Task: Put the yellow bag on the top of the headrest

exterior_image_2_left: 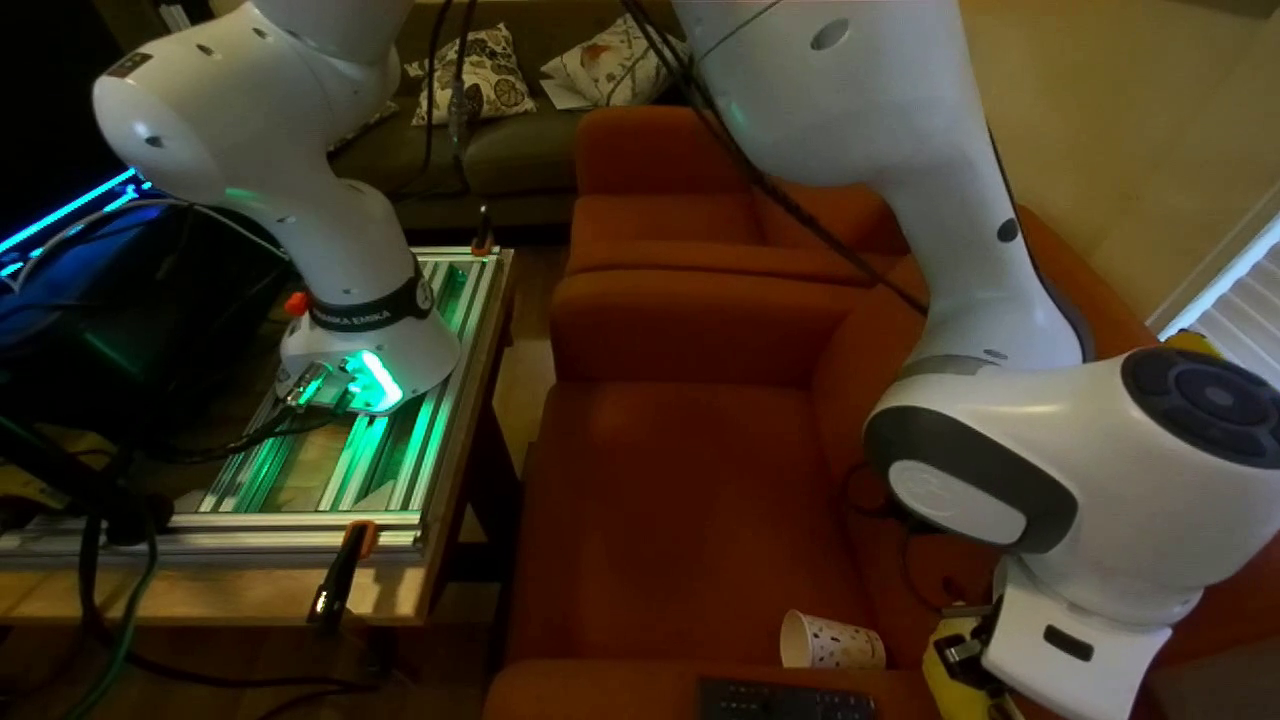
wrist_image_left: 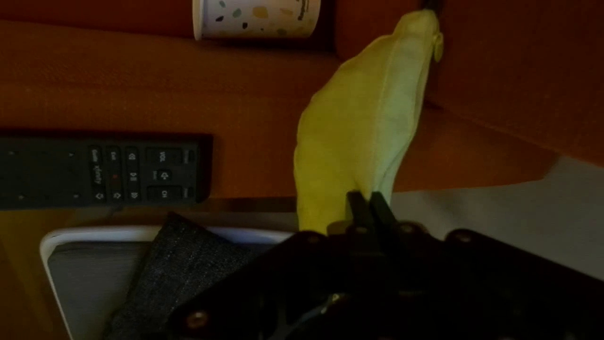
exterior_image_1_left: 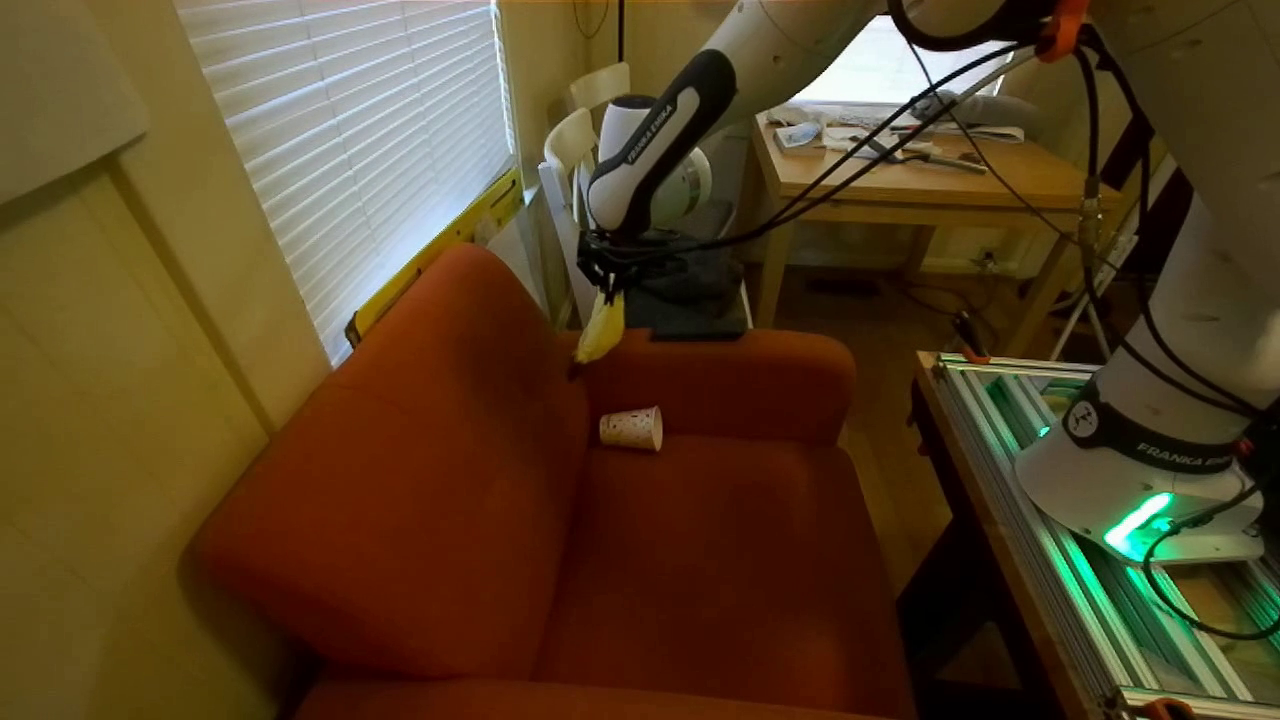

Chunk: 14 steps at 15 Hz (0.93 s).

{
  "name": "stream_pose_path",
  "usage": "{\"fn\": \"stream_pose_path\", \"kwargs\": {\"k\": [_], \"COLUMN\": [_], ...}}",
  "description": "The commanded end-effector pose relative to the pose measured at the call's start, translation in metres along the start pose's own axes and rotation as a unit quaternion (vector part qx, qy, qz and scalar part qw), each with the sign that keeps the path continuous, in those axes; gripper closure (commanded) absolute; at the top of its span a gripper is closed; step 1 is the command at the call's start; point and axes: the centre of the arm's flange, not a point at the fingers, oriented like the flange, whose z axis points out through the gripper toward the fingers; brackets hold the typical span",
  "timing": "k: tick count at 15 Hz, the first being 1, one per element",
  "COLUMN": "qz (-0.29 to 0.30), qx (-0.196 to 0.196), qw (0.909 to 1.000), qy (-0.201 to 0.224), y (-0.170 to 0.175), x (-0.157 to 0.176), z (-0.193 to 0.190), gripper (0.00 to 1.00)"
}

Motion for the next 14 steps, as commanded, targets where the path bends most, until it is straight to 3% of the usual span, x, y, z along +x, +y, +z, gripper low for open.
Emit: {"fn": "stream_pose_path", "kwargs": {"k": [1, 14], "qz": [-0.015, -0.103], "qx": [-0.011, -0.04], "qw": [0.9993, 0.9885], "qy": [-0.032, -0.103], "y": [-0.004, -0.038], "x": [-0.007, -0.075], "z": [-0.033, -0.133], "gripper": [0.97, 0.97]}}
